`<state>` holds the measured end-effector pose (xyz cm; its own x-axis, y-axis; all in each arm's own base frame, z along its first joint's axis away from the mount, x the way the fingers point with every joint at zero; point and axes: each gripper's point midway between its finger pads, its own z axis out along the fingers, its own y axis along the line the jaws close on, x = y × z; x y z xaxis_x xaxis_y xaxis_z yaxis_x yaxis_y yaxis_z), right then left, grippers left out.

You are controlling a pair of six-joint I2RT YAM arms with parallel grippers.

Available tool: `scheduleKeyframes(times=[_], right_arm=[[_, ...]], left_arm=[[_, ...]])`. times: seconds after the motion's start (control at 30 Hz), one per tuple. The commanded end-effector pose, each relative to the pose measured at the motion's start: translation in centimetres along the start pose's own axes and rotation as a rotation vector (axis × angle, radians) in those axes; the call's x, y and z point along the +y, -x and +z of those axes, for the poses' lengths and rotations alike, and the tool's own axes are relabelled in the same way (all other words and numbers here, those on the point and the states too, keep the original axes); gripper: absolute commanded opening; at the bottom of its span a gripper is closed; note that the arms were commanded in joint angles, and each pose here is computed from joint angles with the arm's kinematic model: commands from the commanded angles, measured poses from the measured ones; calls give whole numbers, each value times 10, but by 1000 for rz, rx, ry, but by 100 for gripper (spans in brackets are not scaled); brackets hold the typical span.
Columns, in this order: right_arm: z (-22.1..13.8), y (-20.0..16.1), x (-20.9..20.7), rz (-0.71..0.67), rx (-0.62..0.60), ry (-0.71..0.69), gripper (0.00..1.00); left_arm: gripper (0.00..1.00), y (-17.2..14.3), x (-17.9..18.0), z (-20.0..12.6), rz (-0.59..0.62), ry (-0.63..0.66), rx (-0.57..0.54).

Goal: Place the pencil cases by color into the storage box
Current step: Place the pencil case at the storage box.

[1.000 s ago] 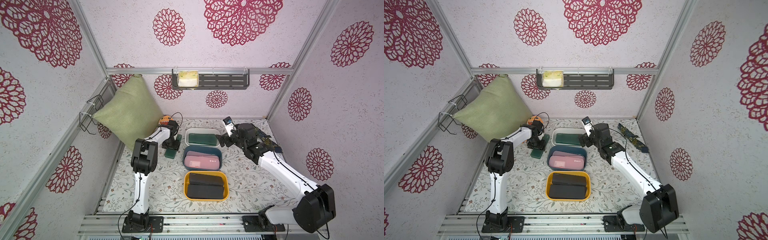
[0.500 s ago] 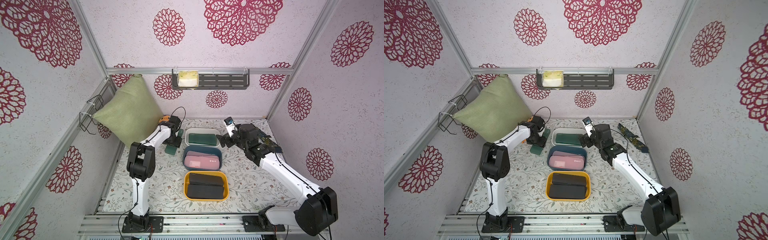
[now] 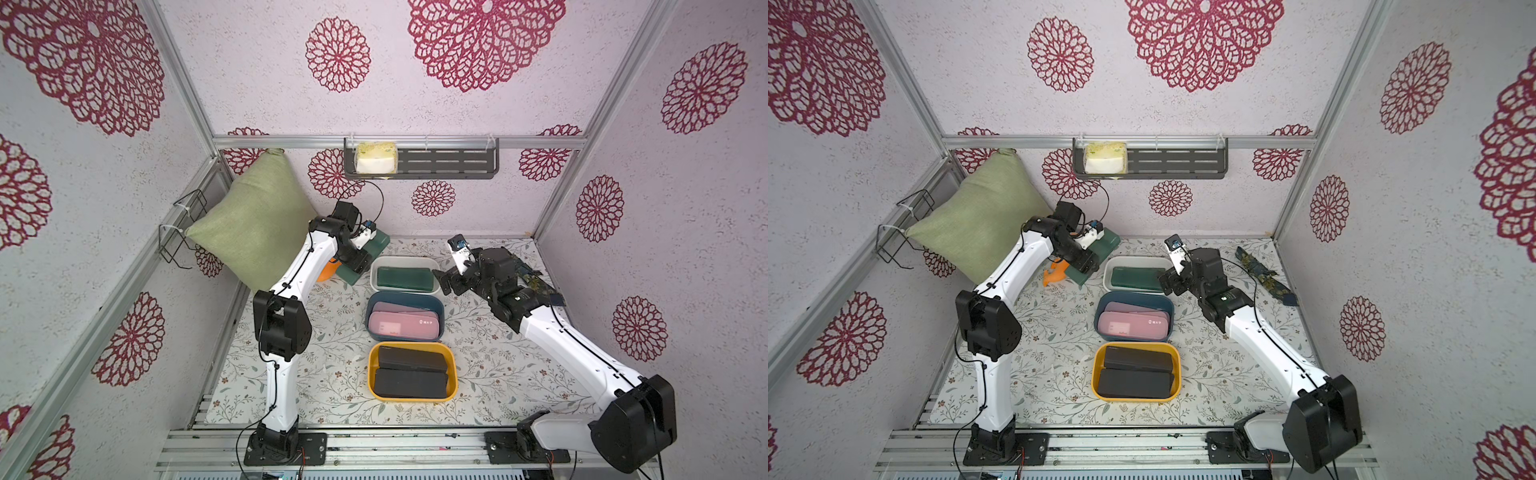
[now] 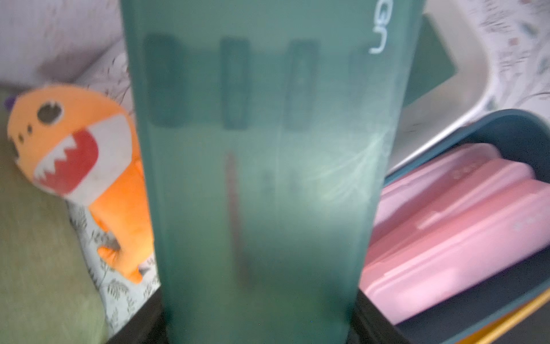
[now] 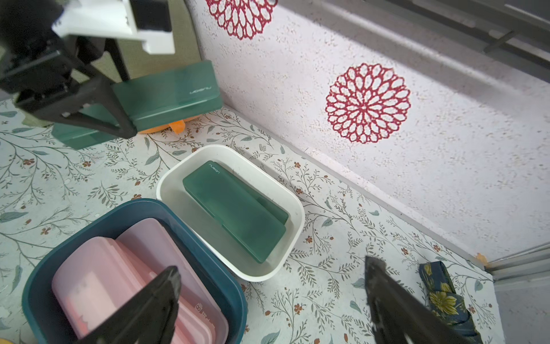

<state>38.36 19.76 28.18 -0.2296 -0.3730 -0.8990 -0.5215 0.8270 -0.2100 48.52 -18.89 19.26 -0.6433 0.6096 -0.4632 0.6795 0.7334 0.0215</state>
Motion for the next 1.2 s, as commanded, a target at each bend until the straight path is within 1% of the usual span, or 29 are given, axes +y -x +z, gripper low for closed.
scheduleKeyframes(times=[0.0, 0.17, 0.23, 0.33, 0.43, 0.47, 0.67, 0.87, 1.0, 1.17], right_arm=[[-14, 19, -4, -22, -73, -20, 99], [-16, 20, -7, -20, -82, -26, 99], [-17, 21, -9, -19, -86, -31, 99], [-17, 22, -11, -15, -88, -33, 99], [-17, 22, -11, -11, -86, -34, 99], [-17, 21, -11, -8, -85, -34, 99], [-16, 14, -12, -7, -65, -42, 99], [-14, 7, -17, -7, -48, -56, 99], [-13, 4, -21, -5, -39, -65, 99], [-15, 5, -28, 1, -44, -85, 99]], left_arm=[[37, -9, -42, 5, 128, -248, 56], [36, -3, -50, 12, 198, -276, 40], [36, 1, -58, 12, 240, -288, 9], [35, 8, -71, 12, 335, -291, -41], [33, 15, -69, 20, 410, -236, -72], [27, 20, -65, 22, 429, -205, -83], [28, 38, -51, 44, 531, -76, -101], [27, 46, -50, 78, 673, 65, -65], [27, 51, -54, 96, 714, 83, -81], [26, 55, -59, 108, 738, 81, -99]])
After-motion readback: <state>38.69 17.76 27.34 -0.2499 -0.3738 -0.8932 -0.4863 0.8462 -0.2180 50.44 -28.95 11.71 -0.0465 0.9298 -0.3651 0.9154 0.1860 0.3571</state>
